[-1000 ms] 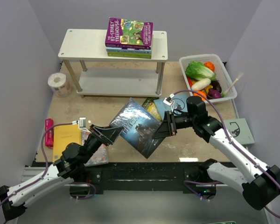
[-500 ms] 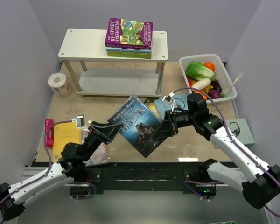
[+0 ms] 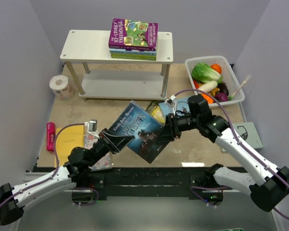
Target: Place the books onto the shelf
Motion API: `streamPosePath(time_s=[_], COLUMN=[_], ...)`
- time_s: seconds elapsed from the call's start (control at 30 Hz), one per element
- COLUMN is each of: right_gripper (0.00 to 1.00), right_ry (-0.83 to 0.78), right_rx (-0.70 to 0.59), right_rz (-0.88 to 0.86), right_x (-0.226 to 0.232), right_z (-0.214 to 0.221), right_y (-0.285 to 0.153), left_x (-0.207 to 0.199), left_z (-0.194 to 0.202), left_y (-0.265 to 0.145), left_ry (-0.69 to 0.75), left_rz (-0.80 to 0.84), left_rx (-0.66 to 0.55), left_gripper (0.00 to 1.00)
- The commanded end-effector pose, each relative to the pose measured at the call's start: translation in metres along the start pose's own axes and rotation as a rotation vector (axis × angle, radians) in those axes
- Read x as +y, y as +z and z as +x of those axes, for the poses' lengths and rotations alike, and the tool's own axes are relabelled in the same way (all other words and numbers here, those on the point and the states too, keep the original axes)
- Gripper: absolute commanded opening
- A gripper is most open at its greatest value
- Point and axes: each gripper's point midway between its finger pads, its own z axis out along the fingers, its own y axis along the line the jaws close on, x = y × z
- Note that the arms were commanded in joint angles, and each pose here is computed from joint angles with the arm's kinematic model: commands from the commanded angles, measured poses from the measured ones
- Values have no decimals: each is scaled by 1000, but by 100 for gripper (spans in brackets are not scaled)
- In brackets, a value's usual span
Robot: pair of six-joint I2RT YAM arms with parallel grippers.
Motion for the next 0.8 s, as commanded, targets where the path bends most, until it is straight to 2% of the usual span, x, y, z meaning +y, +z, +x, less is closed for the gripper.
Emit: streamPosePath(time_s=[0.0,0.07,0.1,0.13,0.17,0.27,0.4,0.47,0.53,0.67,0.77], right_gripper=[52,54,56,56,56,55,52,49,45,40,38], right_ry=[59,78,76,69,59,16,-28,-44,-48,-71,-78], right_rx=[-225,-373,-414,-443,-489,-562,-656,-683,-699,-751,-778], right_rz=[544,737,786,822,877,878,917,906,883,858,891], right_x=[-59,-76,-78,-76,-79,-67,-58,-53,-50,-44,-46], right_z=[-47,-63,-68,-68,-72,-74,-74,-71,-68,-55,-52], right_y=[-37,-65,-75,-85,-97,-110,-132,-136,-136,-143,-152], left_x=[54,84,98,111,112,121,128,124,105,69,61], left_z=[-32,-36,-45,-43,-49,-65,-86,-105,-124,-142,-156], left_y=[-5,-13,-17,-19,-16,-5,21,31,45,63,65], left_ry=[18,-42,-43,-50,-49,-40,-19,-17,-17,35,58], left_rz=[-262,-413,-481,-545,-559,-584,-561,-492,-365,-213,-197], left_rx=[-198,-252,-311,-310,-326,-353,-360,-371,-415,-405,-448], left_gripper=[0,0,0,0,0,0,0,0,0,0,0])
